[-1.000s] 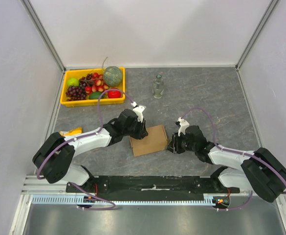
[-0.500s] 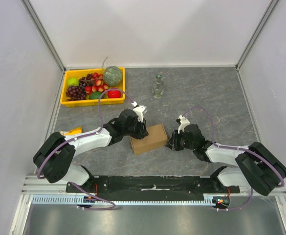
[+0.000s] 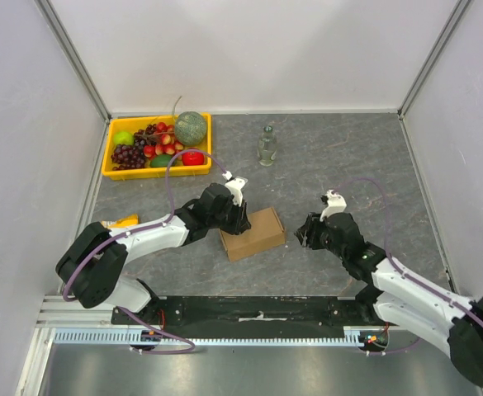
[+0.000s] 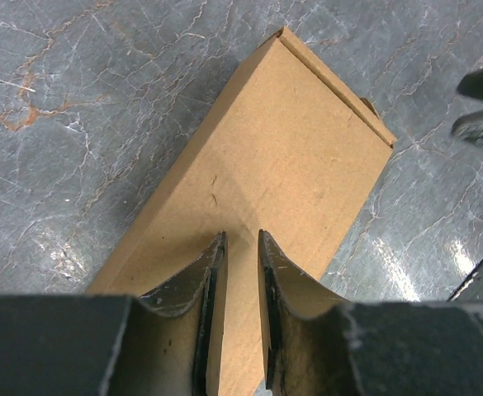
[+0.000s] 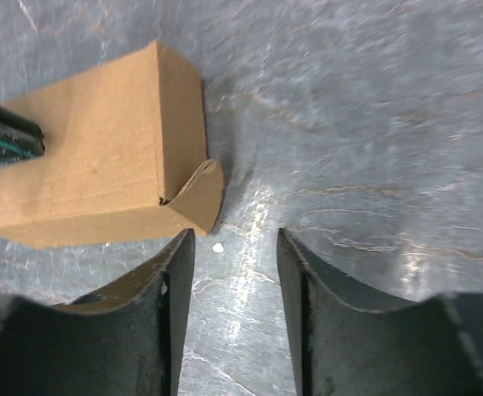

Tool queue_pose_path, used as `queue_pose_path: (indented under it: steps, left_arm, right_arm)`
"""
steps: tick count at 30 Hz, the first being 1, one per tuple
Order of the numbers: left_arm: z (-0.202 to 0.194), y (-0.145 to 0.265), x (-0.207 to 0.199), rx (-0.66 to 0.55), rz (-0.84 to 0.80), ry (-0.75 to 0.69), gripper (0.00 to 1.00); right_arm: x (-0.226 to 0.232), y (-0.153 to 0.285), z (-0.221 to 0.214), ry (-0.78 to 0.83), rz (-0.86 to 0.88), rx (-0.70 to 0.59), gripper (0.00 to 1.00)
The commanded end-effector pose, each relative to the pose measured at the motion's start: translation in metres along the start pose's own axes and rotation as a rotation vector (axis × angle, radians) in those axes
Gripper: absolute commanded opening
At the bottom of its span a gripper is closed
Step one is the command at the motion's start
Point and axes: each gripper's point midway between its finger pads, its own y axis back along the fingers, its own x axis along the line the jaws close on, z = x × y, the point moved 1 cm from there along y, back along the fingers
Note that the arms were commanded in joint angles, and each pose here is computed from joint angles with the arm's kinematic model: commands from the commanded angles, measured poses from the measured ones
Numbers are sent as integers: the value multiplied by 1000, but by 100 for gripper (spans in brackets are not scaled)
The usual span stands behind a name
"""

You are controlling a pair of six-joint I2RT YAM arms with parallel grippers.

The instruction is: Fold the paper box

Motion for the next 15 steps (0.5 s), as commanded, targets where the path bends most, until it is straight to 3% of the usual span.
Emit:
queue_pose_path:
  steps: [1,4,8,15]
  left_arm:
    - [-21,-2,3,85,8,-18,27]
    - [-22,-2,4,87,10,-18,27]
    - [-23,-3,4,91,10,-17,27]
    - [-22,-3,4,88,9,-19,27]
  right_arm:
    - [-23,16,23,0,-163,-80,54]
    - [-25,10,22,2,-184,-68,53]
    - [-20,-5,18,17,-160,-36,45]
    - [2,-22,35,1,-39,-122,39]
